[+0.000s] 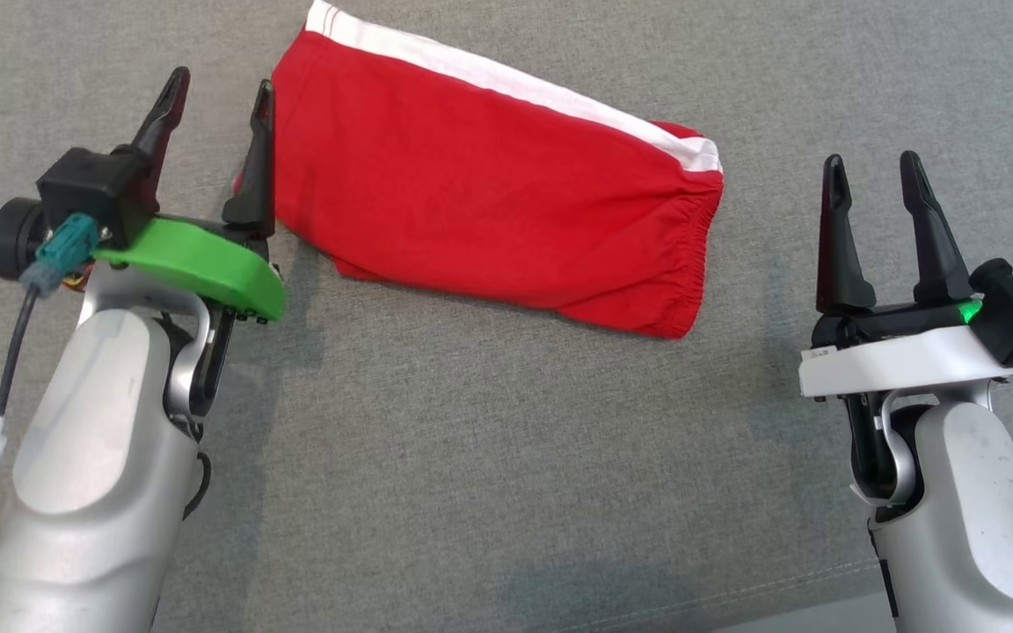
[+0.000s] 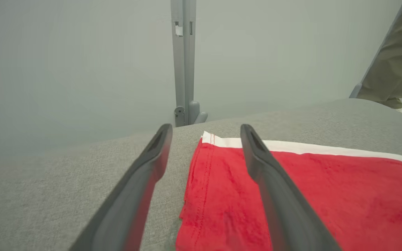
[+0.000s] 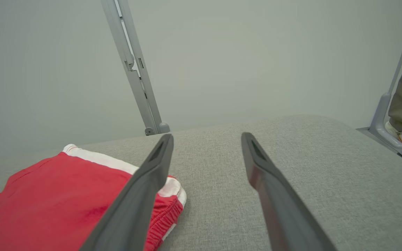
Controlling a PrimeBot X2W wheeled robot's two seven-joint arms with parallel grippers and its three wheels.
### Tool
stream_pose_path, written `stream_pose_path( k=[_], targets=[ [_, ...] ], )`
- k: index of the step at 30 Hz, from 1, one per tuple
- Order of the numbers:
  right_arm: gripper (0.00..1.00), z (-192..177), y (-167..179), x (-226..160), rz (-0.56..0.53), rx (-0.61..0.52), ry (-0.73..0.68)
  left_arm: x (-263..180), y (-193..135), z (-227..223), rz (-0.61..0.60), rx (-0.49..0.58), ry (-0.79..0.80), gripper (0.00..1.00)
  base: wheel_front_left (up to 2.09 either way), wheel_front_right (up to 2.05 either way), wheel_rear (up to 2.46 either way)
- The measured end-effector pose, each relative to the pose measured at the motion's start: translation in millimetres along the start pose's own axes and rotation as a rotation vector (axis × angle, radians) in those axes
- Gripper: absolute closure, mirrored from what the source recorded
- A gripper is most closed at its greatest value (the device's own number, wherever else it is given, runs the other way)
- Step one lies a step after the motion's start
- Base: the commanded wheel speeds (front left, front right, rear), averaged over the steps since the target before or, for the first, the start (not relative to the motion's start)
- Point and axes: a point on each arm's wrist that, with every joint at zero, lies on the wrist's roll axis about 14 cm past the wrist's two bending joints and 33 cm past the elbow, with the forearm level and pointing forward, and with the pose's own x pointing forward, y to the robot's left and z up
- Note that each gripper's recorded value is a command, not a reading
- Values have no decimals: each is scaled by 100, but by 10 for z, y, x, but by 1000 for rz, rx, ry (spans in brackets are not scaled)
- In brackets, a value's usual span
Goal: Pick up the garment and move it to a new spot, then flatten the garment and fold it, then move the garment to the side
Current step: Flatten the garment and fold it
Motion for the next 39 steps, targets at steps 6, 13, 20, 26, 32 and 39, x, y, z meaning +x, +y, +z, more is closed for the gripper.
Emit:
stream_pose_path(
  k=[6,13,20,26,32,39],
  targets=[
    [0,-51,-65,-26,-17,7,17,74,11,-640,-7,-73,267,0,0,0,0],
    [0,-108,-145,-57,-37,4,35,16,178,-1129,52,-142,434,0,0,0,0],
    [0,-114,-158,-59,-43,16,35,30,151,-1245,44,-175,479,100,0,0,0],
    [0,-87,-150,-56,-42,22,27,-3,88,-1242,36,-194,481,100,0,0,0],
    [0,-58,-160,-78,-51,33,21,-155,41,-1161,54,-258,406,100,0,0,0],
    [0,-169,-63,-149,-33,41,57,-617,55,-1087,125,-295,308,100,0,0,0]
  ],
)
